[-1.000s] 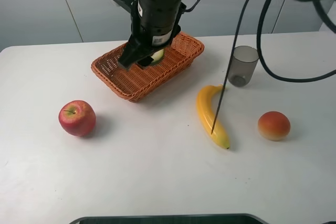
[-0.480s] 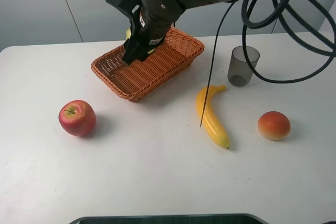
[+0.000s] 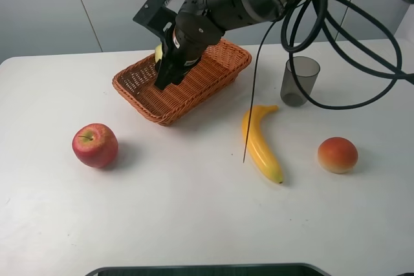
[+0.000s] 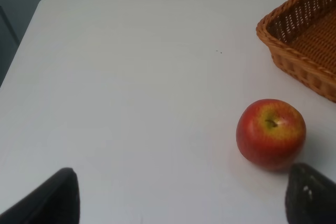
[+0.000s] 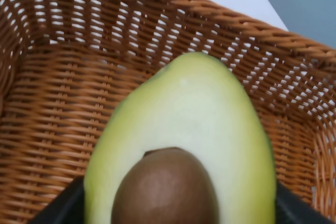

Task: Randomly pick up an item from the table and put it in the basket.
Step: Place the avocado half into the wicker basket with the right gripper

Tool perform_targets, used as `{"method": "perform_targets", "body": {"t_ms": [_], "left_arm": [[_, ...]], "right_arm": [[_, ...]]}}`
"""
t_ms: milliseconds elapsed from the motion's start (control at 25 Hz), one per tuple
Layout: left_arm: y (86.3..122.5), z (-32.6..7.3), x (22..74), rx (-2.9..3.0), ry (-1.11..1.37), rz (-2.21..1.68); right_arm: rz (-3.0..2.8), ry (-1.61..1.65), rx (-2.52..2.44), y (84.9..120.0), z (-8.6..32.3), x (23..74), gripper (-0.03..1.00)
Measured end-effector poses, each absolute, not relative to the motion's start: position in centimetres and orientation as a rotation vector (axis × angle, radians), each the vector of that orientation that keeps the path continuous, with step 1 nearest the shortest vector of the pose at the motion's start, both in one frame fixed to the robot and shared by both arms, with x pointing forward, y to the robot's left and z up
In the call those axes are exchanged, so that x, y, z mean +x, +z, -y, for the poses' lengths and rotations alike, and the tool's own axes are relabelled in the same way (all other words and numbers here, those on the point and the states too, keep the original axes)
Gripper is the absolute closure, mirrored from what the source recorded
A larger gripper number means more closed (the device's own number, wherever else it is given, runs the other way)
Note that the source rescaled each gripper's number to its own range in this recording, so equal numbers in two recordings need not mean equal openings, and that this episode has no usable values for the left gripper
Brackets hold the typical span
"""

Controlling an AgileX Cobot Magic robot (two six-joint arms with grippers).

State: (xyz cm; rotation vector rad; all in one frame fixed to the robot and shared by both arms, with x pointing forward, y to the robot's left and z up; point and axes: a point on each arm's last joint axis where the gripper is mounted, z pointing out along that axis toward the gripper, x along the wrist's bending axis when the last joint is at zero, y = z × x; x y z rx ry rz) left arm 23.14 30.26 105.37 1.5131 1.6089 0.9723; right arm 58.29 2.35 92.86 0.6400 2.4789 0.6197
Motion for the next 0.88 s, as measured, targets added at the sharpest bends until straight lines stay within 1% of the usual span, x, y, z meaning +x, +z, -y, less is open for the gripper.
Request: {"method": "perform_targets", "body": {"t_ms": [40,120,160,200,280,480,720,880], "left_arm": [[105.4,-30.3,23.1,1.513,0.972,-1.609],[105.4,-30.3,23.1,1.513,0.972,-1.609],[105.4,-30.3,23.1,1.513,0.972,-1.609],[105.4,-30.3,23.1,1.513,0.972,-1.609],[105.4,-30.3,23.1,1.513,0.972,-1.609],[105.4,-30.3,23.1,1.513,0.972,-1.609],[105.4,-30.3,23.1,1.513,0.972,-1.609],[105.4,-30.3,23.1,1.513,0.972,-1.609]], "right_arm": [[-2.478,0.622,0.639,92.9,-2.4,58.3,0.59],[-2.477,0.625,0.638,92.9,-2.4,58.3,0.15],[-2.476,0.629,0.635,92.9,-2.4,58.3,0.05],[-2.476,0.629,0.635,92.9,-2.4,58.3,0.01],[-2.476,0.630,0.635,92.9,-2.4,58.3,-0.02],[-2.487,0.626,0.720,93.4,-2.2,58.0,-0.03],[-2.529,0.569,0.972,95.9,-0.7,57.0,-0.03],[-2.537,0.563,1.163,97.9,1.3,56.8,-0.03]]}}
